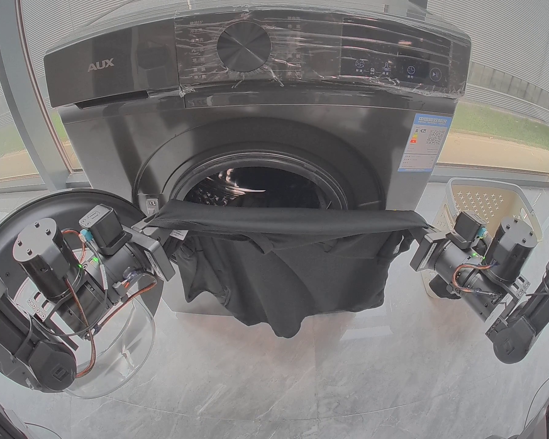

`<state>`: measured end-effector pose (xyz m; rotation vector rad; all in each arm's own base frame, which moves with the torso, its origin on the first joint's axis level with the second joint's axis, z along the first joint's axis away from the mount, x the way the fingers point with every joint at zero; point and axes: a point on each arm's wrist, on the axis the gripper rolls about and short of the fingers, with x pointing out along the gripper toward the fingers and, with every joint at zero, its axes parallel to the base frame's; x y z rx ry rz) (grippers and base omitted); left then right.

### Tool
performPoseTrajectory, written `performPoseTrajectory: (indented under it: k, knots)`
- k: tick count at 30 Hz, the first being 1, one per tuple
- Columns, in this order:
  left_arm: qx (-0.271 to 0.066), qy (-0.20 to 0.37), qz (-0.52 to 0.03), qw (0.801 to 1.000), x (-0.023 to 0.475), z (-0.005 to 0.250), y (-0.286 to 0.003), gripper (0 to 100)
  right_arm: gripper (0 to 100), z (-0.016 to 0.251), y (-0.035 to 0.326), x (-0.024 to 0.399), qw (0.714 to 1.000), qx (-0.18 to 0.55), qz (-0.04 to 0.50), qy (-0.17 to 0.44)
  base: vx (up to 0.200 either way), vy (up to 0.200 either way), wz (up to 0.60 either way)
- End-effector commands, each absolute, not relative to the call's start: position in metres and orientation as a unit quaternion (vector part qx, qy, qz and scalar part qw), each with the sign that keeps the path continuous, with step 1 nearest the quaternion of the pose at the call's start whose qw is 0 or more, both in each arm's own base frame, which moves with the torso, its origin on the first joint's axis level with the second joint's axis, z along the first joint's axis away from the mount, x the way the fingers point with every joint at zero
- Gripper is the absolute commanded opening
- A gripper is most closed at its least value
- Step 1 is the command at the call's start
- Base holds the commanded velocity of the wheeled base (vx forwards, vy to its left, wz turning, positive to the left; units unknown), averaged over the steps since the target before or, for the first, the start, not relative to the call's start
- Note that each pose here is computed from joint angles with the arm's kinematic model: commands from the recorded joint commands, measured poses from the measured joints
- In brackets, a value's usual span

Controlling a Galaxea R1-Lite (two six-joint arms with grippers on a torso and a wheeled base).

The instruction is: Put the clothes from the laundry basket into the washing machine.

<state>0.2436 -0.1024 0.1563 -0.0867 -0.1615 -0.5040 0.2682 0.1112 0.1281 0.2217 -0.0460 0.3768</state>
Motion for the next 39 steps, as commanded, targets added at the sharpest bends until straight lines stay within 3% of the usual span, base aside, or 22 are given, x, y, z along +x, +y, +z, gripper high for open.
performPoseTrajectory:
  k: [1,7,39]
  knots:
    - [-0.039,-0.095,-0.244,0.964,0.244,0.163,-0.100,0,0,0.132,0.115,0.271,0.976,0.110,0.186,-0.034,0.000,0.000,0.00]
    - [-0.024,-0.091,-0.238,0.967,0.248,0.159,-0.098,0,0,0.146,0.121,0.275,0.977,0.123,0.162,-0.066,0.000,0.000,0.00]
    - [-0.031,-0.088,-0.275,0.957,0.240,0.158,-0.118,0,0,0.124,0.134,0.236,0.972,0.100,0.211,-0.001,0.000,0.000,0.00]
